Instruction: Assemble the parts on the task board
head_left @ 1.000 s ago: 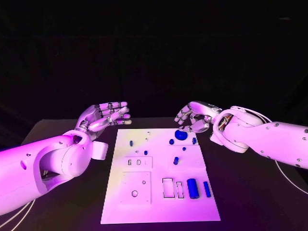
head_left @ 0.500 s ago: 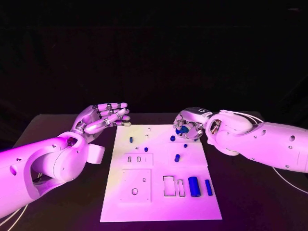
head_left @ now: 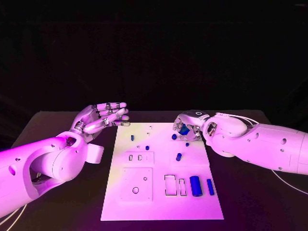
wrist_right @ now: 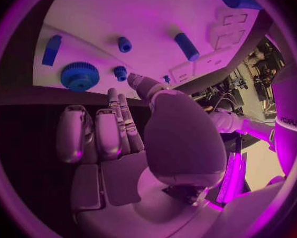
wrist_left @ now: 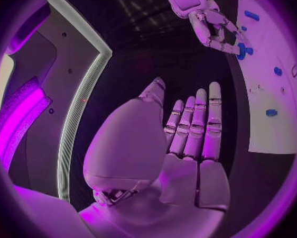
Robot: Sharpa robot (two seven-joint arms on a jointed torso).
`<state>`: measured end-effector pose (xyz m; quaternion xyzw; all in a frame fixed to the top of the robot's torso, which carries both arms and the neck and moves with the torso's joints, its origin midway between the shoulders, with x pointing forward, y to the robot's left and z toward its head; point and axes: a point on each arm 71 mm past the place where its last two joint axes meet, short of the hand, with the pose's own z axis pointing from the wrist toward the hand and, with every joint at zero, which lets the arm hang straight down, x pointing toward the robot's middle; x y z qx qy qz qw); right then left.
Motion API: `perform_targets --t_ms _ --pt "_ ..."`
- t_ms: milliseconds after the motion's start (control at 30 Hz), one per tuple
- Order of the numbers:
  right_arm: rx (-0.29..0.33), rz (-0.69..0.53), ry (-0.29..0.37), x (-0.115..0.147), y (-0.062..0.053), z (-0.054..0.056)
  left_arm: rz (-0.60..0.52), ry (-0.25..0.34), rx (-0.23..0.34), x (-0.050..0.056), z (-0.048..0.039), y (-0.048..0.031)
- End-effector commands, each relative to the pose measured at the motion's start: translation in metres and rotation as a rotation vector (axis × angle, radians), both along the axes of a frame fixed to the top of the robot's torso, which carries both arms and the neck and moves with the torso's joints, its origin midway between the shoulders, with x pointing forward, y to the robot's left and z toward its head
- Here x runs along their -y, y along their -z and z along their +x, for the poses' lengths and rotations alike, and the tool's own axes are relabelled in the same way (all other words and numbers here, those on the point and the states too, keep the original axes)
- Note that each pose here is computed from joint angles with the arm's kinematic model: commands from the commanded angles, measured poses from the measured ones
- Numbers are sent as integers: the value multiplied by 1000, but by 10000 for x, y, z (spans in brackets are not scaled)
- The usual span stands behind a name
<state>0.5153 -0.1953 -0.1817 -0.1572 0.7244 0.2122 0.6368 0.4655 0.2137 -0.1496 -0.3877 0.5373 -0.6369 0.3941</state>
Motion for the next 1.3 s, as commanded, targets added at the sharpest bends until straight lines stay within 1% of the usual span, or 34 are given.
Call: perform_targets --t_ms 33,333,567,833,1300 --pt "7 -27 -4 -13 29 13 -6 22 10 26 -4 -18" --pt "16 -19 -2 -65 42 30 -6 23 8 32 0 -15" --pt "1 -31 5 -67 61 51 -6 22 7 30 4 -12" --pt "-14 -44 11 -61 84 51 -7 17 3 22 17 -5" --pt "-1 -42 17 -51 76 51 -5 8 0 -5 28 1"
